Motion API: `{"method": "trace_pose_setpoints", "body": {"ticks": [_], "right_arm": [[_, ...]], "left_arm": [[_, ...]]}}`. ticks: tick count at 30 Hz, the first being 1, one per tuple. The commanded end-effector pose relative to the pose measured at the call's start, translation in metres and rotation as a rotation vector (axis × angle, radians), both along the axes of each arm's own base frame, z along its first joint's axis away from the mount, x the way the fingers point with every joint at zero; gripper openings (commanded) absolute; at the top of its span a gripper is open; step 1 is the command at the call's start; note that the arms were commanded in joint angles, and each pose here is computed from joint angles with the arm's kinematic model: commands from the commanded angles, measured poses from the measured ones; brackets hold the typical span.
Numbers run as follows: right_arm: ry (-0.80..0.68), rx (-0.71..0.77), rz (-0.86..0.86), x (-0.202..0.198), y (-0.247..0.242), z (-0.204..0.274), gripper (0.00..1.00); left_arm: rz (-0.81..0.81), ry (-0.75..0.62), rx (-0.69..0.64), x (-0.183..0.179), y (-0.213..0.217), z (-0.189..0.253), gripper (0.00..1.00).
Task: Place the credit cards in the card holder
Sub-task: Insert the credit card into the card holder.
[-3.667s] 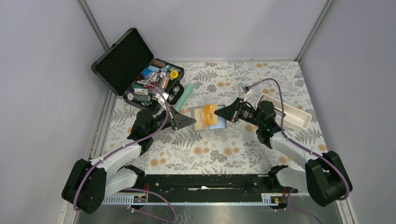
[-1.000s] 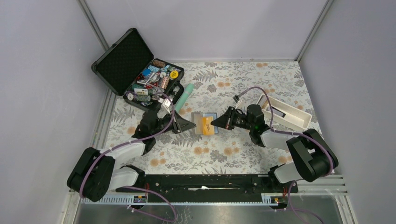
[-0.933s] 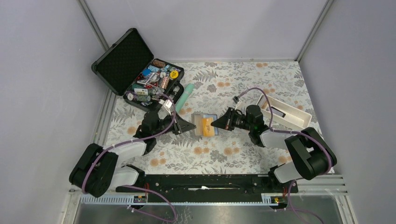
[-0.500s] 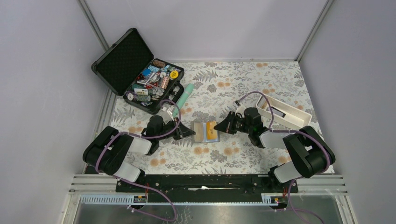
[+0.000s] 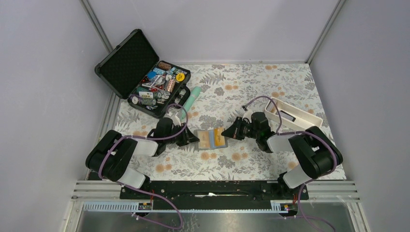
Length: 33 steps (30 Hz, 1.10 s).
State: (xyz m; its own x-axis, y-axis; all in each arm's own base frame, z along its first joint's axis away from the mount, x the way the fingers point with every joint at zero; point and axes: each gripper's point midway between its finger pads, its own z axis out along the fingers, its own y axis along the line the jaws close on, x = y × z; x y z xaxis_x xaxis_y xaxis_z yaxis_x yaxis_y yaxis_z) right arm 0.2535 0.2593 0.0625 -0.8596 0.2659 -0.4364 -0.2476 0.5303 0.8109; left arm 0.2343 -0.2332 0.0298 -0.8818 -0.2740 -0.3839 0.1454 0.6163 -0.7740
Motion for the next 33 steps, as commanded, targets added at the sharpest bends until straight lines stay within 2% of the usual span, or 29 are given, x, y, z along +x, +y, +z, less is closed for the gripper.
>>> {"method": "trace_pose_setpoints", "body": {"ticks": [1,7,10,23,33], "right_arm": [[-0.061,0.033,0.033,0.01,0.014,0.013,0.0],[-0.045,0.047,0.034,0.014,0.019,0.008,0.0],[-0.037,0.056,0.036,0.014,0.021,0.007,0.0],[-0.003,0.106,0.025,0.013,0.032,0.002,0.0],[-0.014,0.097,0.013,0.02,0.033,-0.001,0.0]], "left_arm": [[-0.004,-0.038,0.059,0.012,0.001,0.002,0.32],[0.002,-0.036,0.116,0.014,0.007,-0.002,0.42],[-0.005,-0.043,0.129,0.014,0.009,-0.002,0.42],[-0.027,-0.015,0.145,0.011,0.008,-0.013,0.26],[-0.028,-0.017,0.157,0.012,0.009,-0.013,0.22]]}}
